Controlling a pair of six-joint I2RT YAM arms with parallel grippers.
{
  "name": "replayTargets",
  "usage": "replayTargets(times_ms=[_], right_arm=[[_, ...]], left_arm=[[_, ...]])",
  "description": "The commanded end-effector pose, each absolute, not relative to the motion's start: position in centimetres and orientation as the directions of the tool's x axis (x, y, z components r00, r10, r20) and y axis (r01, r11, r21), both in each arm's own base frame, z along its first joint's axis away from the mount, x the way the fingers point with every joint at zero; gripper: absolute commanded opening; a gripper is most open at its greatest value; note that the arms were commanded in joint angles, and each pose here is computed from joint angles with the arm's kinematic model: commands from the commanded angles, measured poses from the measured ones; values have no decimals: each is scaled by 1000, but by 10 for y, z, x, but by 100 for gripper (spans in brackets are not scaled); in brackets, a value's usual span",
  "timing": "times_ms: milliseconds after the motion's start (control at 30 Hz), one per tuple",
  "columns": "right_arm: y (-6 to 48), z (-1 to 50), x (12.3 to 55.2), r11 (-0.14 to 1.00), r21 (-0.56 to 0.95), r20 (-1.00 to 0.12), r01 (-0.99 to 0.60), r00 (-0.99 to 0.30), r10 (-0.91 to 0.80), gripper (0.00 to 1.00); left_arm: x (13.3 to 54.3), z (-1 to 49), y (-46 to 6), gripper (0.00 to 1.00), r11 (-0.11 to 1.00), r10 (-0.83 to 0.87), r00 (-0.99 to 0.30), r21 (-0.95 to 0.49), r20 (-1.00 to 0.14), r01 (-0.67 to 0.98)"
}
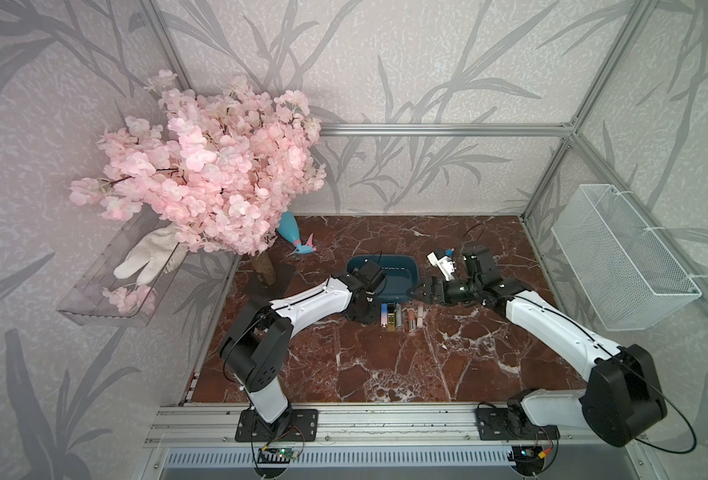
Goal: Put the lipstick into the storage box
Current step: Pick up the lipstick at the center of the board, then place the lipstick in the storage box.
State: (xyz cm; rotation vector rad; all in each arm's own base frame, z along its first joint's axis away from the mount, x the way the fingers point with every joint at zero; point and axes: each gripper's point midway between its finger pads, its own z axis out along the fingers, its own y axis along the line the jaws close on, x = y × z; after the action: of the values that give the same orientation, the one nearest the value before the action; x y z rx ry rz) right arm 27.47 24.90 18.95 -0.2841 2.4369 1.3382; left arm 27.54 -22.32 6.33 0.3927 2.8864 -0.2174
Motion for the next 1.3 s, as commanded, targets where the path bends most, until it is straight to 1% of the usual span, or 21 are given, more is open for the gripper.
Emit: replayTargets(times_ms=[0, 367, 700, 967, 1267], right_arm=[[257, 195, 272, 505, 788, -404, -352, -915, -9, 99], [279, 195, 265, 503, 780, -413, -372, -910, -32, 99], [277, 209, 269, 530, 747, -464, -401, -886, -17, 99], [282, 219, 277, 526, 731, -492, -435, -870, -34, 99], [282, 226, 281, 537, 698, -524, -474, -849, -69, 99]], left_arm=[[269, 76, -219, 24, 956, 227, -938, -127, -262, 266], [265, 110, -215, 24, 951, 182, -918, -176, -353, 256], [298, 167, -233, 24, 932, 147, -865, -226, -480, 284], [319, 185, -252, 24, 915, 130, -852, -270, -507, 300], [347, 180, -260, 24, 920, 110, -862, -278, -494, 277]])
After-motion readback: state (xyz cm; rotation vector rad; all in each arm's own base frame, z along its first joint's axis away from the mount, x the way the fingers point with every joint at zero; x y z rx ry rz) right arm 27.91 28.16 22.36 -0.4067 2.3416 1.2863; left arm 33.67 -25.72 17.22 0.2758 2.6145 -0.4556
